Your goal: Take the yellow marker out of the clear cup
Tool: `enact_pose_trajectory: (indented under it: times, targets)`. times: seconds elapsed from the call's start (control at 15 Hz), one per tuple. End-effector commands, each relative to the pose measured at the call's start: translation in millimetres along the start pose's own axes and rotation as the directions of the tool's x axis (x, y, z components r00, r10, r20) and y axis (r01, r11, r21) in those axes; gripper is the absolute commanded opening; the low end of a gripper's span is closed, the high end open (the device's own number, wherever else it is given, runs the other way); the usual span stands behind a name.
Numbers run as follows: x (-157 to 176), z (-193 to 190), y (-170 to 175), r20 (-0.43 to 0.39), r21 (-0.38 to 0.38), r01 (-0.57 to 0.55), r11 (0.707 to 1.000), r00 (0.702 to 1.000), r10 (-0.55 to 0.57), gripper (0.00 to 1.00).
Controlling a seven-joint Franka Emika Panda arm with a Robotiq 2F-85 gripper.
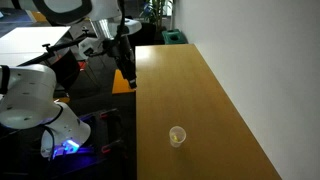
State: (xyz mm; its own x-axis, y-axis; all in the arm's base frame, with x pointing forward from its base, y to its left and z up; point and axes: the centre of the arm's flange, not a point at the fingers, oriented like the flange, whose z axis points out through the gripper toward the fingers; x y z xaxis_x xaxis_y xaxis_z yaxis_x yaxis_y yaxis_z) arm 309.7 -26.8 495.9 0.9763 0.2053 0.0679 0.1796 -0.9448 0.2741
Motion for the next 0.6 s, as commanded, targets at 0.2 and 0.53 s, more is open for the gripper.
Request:
enact_pose_trajectory:
  times: [0.2, 0.53]
  targets:
    - [0.0, 0.0, 0.0, 0.0, 0.0, 0.0, 1.0, 1.0, 0.0, 1.0]
    - [3.7, 0.2, 1.4, -0.011, 0.001, -0.011, 1.0, 1.0, 0.011, 1.0]
